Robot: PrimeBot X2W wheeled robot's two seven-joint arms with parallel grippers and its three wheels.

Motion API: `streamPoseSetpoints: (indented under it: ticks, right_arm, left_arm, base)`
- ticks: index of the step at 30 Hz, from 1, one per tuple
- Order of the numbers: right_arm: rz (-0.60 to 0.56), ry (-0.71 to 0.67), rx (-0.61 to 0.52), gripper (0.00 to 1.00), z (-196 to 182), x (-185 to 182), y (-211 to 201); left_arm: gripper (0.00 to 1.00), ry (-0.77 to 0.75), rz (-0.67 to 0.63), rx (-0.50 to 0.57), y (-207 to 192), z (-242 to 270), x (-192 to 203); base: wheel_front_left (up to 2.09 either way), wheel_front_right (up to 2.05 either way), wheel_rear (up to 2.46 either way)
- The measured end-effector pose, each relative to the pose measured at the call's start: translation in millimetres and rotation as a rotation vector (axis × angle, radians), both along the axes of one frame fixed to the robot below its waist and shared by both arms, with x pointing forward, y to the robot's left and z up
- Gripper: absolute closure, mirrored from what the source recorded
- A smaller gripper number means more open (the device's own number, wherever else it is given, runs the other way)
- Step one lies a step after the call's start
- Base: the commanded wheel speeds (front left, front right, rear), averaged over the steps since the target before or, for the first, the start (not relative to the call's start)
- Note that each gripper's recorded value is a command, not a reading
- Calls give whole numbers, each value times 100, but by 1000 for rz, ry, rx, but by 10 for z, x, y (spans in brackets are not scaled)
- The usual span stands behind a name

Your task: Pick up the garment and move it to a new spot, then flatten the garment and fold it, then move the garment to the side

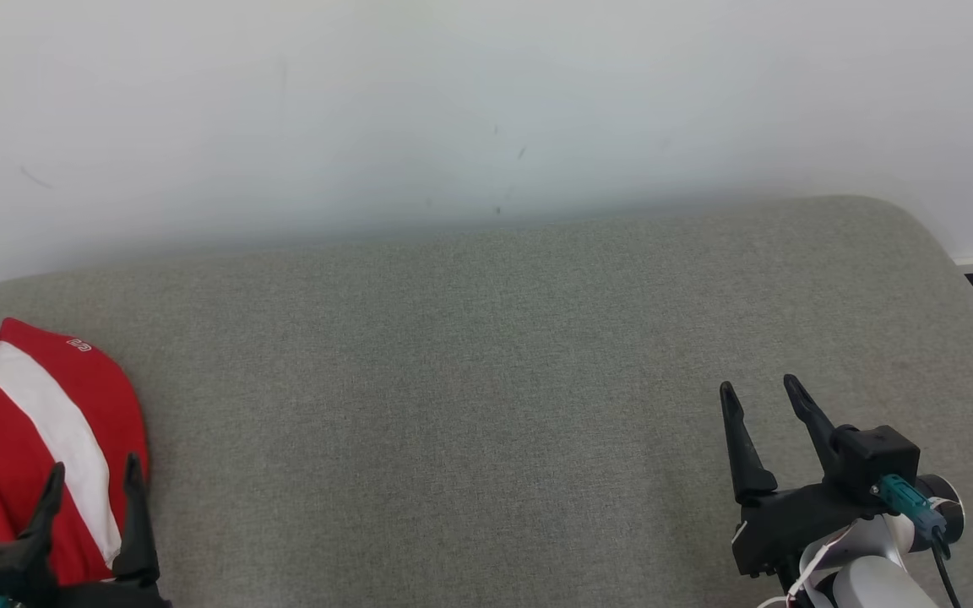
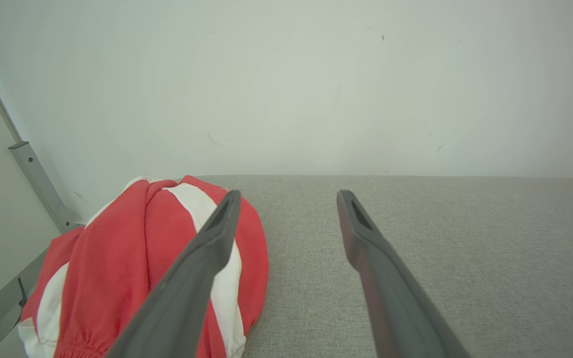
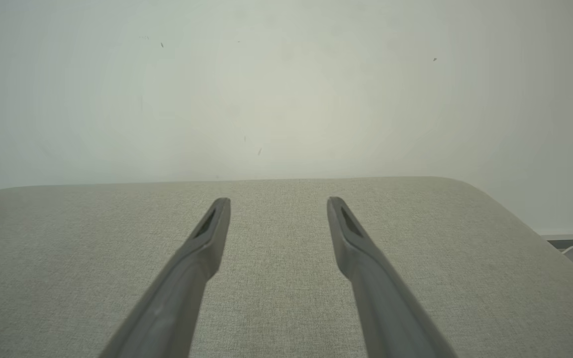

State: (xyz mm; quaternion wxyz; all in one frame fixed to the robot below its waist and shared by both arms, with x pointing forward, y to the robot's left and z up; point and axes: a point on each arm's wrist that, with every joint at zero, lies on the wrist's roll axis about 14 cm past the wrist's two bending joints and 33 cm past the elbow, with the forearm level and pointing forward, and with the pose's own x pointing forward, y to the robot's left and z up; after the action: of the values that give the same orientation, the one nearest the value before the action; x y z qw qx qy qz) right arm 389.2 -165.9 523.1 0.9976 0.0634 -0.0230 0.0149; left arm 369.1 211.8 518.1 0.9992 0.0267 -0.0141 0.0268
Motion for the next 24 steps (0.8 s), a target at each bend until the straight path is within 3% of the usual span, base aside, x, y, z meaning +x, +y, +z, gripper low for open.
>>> streamPoseSetpoints:
  ticks: [24]
  right_arm:
    - [17, 21, -13, 0, -24, 79, 16]
  left_arm:
    - [0, 34, 42, 18, 169, -9, -75]
  base:
    - [0, 0, 0]
